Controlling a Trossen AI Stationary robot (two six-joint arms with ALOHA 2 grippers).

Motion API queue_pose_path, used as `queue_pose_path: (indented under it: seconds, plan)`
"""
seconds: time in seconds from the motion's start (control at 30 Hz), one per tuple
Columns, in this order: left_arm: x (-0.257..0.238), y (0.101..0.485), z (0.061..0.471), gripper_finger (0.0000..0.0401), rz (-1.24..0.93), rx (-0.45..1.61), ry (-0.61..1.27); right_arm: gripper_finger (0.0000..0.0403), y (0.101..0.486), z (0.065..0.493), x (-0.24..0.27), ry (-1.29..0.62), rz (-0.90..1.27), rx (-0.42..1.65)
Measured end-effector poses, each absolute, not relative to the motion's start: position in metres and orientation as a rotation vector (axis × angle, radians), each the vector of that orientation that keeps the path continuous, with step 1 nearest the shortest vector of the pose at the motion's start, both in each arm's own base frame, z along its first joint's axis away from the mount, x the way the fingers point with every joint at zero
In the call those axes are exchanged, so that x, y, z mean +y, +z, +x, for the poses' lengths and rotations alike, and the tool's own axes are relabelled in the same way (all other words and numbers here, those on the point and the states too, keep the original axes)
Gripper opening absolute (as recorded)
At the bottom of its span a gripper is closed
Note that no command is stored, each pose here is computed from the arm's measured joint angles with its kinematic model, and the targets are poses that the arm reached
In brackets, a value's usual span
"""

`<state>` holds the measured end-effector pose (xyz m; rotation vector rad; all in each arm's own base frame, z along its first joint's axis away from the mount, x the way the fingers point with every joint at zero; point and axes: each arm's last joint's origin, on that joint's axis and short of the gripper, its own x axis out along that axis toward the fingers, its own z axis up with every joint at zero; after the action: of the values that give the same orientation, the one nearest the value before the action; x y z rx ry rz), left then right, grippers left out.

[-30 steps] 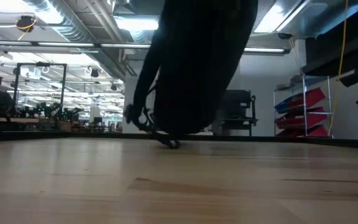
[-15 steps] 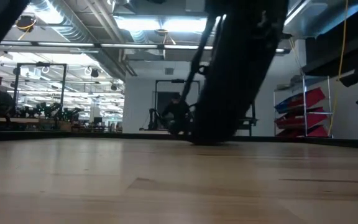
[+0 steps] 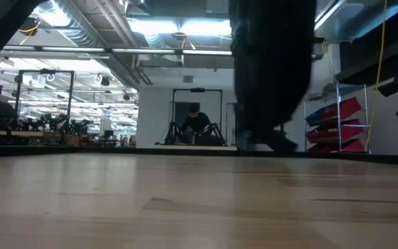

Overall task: Unpack backpack
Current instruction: Open the black backpack

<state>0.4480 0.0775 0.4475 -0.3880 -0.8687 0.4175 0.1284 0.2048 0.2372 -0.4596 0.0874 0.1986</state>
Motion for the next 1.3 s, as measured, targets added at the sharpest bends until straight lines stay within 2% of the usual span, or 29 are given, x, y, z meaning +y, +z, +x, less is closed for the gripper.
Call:
queue_pose_path:
  seconds: [0.17, 0.23, 0.4, 0.53, 0.67, 0.83, 1.03, 1.3]
  plan:
    - [0.058, 0.399, 0.471, 0.0027, -0.16, -0.544, 0.586, 0.0033, 0.237, 0.128, 0.205, 0.197, -0.435, 0.093]
    - [0.055, 0.378, 0.475, 0.0027, -0.166, -0.495, 0.609, 0.0033, 0.237, 0.128, 0.205, 0.197, -0.429, 0.095]
    - [0.065, 0.357, 0.462, 0.0027, -0.394, -0.743, 0.483, 0.0033, 0.237, 0.128, 0.205, 0.197, -0.43, 0.095]
    - [0.077, 0.349, 0.45, 0.0027, -0.464, -0.901, 0.433, 0.0033, 0.237, 0.128, 0.205, 0.197, -0.43, 0.095]
    - [0.08, 0.348, 0.448, 0.0027, -0.5, -0.922, 0.419, 0.0033, 0.234, 0.129, 0.203, 0.157, -0.454, 0.112]
    - [0.078, 0.349, 0.448, 0.0027, -0.498, -0.932, 0.415, 0.0033, 0.21, 0.141, 0.186, -0.062, -0.51, 0.257]
    - [0.078, 0.368, 0.447, 0.0027, -0.526, -0.995, 0.371, 0.0004, 0.176, 0.177, 0.177, -0.207, -0.53, 0.324]
    - [0.071, 0.374, 0.454, 0.0027, -0.503, -0.919, 0.279, 0.0001, 0.142, 0.237, 0.152, -0.4, -0.423, 0.272]
